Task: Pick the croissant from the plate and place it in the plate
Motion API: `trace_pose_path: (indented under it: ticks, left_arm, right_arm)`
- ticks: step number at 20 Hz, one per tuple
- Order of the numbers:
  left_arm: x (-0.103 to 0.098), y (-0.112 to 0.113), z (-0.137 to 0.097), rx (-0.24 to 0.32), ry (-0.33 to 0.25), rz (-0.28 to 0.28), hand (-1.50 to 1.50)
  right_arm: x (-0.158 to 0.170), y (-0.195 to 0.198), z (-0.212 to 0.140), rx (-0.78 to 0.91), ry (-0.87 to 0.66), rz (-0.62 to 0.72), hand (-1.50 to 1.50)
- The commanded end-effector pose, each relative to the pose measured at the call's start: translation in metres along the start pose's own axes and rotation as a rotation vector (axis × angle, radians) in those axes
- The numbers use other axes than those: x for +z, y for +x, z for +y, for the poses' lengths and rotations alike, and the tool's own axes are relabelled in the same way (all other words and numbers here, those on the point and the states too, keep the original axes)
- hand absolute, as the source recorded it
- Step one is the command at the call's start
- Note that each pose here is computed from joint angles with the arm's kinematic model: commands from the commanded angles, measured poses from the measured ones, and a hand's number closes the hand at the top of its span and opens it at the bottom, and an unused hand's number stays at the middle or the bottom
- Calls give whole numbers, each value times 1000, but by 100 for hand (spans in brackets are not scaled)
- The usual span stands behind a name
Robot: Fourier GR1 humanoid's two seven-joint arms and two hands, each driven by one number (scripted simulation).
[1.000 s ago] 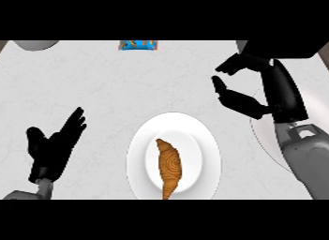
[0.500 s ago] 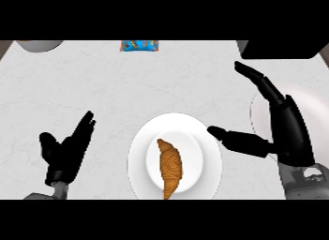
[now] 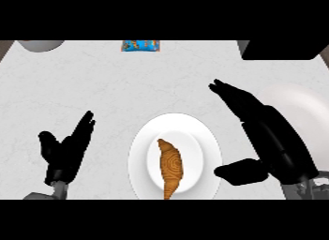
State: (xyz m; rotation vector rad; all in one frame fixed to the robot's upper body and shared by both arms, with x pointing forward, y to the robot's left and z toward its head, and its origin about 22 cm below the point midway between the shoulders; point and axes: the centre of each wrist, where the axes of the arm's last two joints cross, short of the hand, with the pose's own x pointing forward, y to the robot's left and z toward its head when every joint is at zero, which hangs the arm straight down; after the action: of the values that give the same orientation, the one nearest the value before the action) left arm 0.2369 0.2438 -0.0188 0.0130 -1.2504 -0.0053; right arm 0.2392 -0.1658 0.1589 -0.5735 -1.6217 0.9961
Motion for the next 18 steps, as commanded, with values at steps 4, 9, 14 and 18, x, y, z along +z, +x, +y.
trace_pose_path:
  ticks: [4, 9, 14, 18]
  left_arm:
    - [-3, -18, -21, 12, 0, 64, 0]
    - [-8, -18, 1, 6, 5, 68, 0]
    - [7, -15, -1, -2, -5, 74, 0]
    - [3, -12, -2, 7, 0, 64, 0]
  right_arm:
    - [1, 45, 15, 189, 149, 117, -150]
    - [-6, 81, 51, 208, 189, 149, -150]
    - [-9, 73, 84, 267, 202, 201, -150]
    - [-20, 77, 107, 239, 260, 240, -150]
